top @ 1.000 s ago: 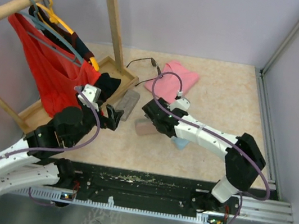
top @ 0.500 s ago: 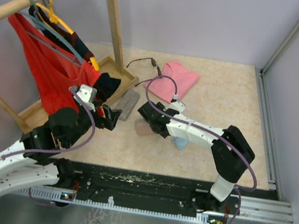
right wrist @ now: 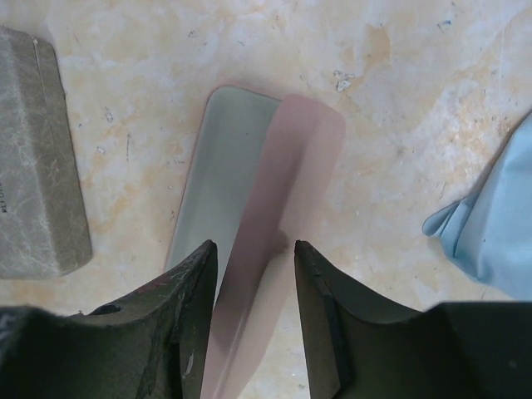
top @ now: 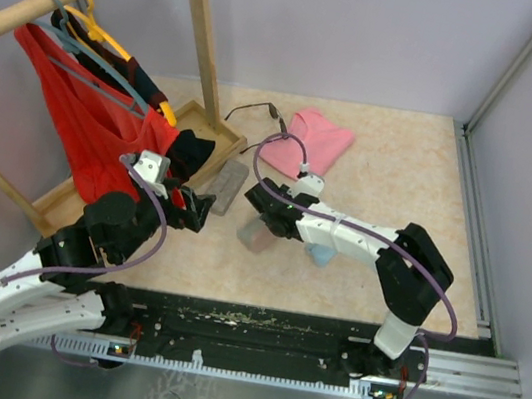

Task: Organize the sunglasses
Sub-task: Adjust the sunglasses case at the center of the board.

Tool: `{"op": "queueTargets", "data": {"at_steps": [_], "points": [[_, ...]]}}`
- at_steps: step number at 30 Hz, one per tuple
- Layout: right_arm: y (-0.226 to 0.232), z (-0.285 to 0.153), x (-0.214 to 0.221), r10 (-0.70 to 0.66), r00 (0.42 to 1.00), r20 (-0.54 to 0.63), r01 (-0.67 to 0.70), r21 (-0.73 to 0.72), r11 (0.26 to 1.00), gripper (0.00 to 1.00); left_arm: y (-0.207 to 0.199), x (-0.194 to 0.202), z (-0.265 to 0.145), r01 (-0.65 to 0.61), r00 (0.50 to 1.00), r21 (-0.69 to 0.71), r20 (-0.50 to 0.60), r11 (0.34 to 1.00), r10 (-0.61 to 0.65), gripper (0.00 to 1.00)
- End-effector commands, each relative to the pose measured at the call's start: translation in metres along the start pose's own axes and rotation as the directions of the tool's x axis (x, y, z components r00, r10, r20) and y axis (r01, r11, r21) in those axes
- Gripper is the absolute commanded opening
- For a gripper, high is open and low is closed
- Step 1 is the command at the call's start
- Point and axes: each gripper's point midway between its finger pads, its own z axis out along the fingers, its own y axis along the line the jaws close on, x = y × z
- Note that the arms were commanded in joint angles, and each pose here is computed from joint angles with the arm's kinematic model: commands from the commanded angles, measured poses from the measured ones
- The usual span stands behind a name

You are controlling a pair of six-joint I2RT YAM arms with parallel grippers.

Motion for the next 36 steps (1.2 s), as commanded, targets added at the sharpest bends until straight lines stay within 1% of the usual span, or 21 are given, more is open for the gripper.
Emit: {"op": "queueTargets", "data": {"at_steps": [1,4,8,13,16,18,21,23,25,26,27,29,31,33,34,35,36], "points": [[0.014,-0.009,-0.021,-0.137,0.989,0.047,0.141,-0.087,0.986,0.43,0.0,-0.001,0.0,-0.001,1.0,0.002,0.003,1.0,0.001,1.0],[0.021,-0.01,-0.02,-0.301,0.952,0.048,0.305,-0.161,0.939,0.41,-0.001,-0.001,0.001,-0.001,1.0,0.005,0.002,1.0,0.001,1.0],[0.019,-0.008,-0.018,-0.459,0.886,0.058,0.46,-0.216,0.861,0.38,-0.004,-0.001,0.003,-0.006,1.0,0.012,-0.004,1.0,0.006,1.0],[0.027,-0.017,-0.025,-0.559,0.827,0.063,0.535,-0.394,0.747,0.36,-0.007,0.0,0.005,-0.014,1.0,0.022,-0.014,1.0,0.015,1.0],[0.033,-0.021,-0.03,-0.614,0.783,0.101,0.577,-0.49,0.654,0.36,-0.008,-0.001,0.004,-0.012,1.0,0.025,-0.014,1.0,0.012,1.0],[0.037,-0.024,-0.033,-0.662,0.736,0.143,0.625,-0.52,0.582,0.36,-0.007,0.0,0.004,-0.012,1.0,0.026,-0.017,1.0,0.012,1.0],[0.044,-0.027,-0.036,-0.736,0.642,0.215,0.706,-0.54,0.458,0.36,-0.007,-0.001,0.002,-0.01,1.0,0.025,-0.016,1.0,0.011,1.0],[0.046,-0.021,-0.031,-0.789,0.572,0.225,0.745,-0.546,0.384,0.37,-0.006,0.0,0.001,-0.009,1.0,0.024,-0.018,1.0,0.009,1.0],[0.05,-0.014,-0.031,-0.826,0.521,0.217,0.768,-0.541,0.342,0.39,-0.004,0.001,0.0,-0.006,1.0,0.02,-0.019,1.0,0.007,1.0],[0.053,-0.015,-0.032,-0.829,0.514,0.218,0.769,-0.545,0.333,0.4,-0.003,0.0,-0.001,-0.002,1.0,0.018,-0.018,1.0,0.002,1.0],[0.055,-0.017,-0.033,-0.824,0.521,0.224,0.766,-0.548,0.336,0.41,-0.003,0.0,-0.002,0.003,1.0,0.015,-0.016,1.0,-0.003,1.0],[0.059,-0.022,-0.04,-0.798,0.552,0.24,0.757,-0.545,0.36,0.47,-0.002,0.001,-0.002,0.009,1.0,0.014,-0.016,1.0,-0.008,1.0],[0.056,-0.021,-0.049,-0.777,0.591,0.22,0.751,-0.502,0.429,0.55,-0.001,0.002,-0.003,0.015,1.0,0.011,-0.015,1.0,-0.015,1.0],[0.048,-0.016,-0.057,-0.746,0.642,0.176,0.729,-0.443,0.522,0.56,-0.001,0.003,-0.002,0.018,1.0,0.009,-0.016,1.0,-0.018,1.0],[0.045,-0.023,-0.068,-0.704,0.689,0.175,0.7,-0.413,0.583,0.56,-0.001,0.003,-0.002,0.02,1.0,0.01,-0.016,1.0,-0.02,1.0],[0.039,-0.023,-0.072,-0.674,0.723,0.152,0.672,-0.384,0.633,0.57,-0.002,0.004,-0.001,0.021,1.0,0.011,-0.017,1.0,-0.02,1.0],[0.034,-0.023,-0.07,-0.658,0.743,0.124,0.65,-0.371,0.663,0.59,-0.003,0.004,-0.001,0.02,1.0,0.013,-0.018,1.0,-0.02,1.0]]}}
